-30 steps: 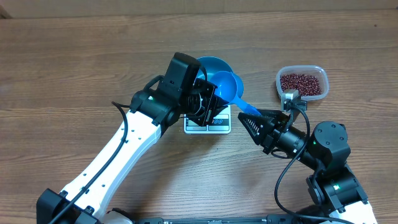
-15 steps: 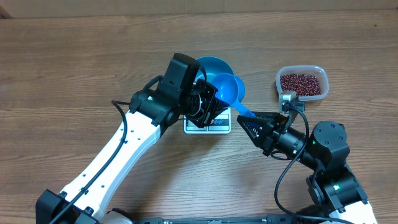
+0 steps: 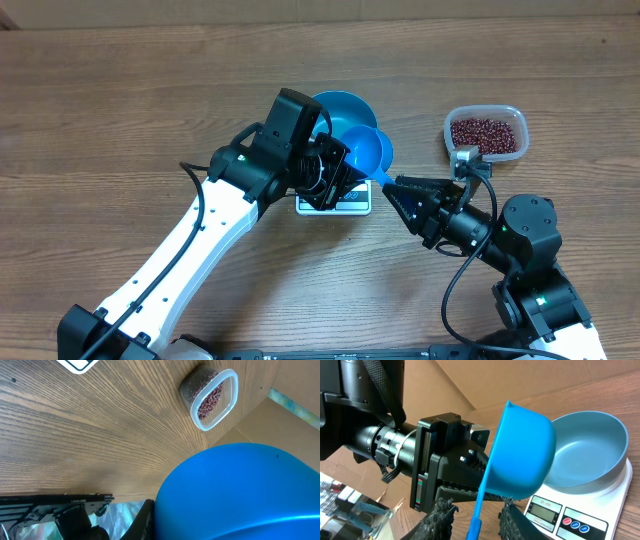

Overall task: Scoop item into bowl and weigh 150g on scale
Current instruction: 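Close the right gripper on the scoop handle beside the left gripper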

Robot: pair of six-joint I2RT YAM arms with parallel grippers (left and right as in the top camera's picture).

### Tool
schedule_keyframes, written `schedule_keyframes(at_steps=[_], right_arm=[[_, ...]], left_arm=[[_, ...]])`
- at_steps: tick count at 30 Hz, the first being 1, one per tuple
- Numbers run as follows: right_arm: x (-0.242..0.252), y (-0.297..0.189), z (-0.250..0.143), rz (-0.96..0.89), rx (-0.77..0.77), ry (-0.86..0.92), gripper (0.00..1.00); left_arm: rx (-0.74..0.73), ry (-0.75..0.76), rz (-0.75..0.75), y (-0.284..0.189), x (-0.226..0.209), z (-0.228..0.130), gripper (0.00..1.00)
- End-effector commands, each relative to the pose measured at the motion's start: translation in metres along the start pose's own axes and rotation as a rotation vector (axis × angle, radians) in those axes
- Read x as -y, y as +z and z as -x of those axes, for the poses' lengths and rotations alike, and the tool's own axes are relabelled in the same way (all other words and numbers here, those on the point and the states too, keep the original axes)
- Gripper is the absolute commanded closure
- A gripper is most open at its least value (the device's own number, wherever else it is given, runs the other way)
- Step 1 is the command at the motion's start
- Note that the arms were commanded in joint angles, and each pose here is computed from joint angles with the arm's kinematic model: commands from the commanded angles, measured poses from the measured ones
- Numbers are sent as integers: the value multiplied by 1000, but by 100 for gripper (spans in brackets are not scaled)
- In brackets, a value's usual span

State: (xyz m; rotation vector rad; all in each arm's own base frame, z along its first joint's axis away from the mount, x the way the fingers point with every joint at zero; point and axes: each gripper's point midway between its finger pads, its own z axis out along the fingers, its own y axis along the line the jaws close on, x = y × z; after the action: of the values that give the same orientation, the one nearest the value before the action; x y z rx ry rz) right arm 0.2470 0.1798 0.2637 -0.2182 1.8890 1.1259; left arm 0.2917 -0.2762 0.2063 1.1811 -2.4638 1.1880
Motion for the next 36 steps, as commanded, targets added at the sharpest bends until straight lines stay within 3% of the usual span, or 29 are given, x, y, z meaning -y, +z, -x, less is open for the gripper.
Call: schedule_keyframes(at_steps=[1,12,20,28,36], right_arm=[[-7,-1,7,11,17,-19,68],[-14,-1,1,54,-16,-15,90],[-20,-2,-4,90,-47,51,96],[-21,-2,-3,88,-54,316,96],[-21,-2,-3,90,-57,348,96]], left_arm=[[-8,43,-36,-9,9,-5,96],[21,35,-37,-9,9,0,96],[43,23,-38,-9,9,4,96],[47,4,-40,-9,10,4,96],[65,3,-53,-10,13,7,96]])
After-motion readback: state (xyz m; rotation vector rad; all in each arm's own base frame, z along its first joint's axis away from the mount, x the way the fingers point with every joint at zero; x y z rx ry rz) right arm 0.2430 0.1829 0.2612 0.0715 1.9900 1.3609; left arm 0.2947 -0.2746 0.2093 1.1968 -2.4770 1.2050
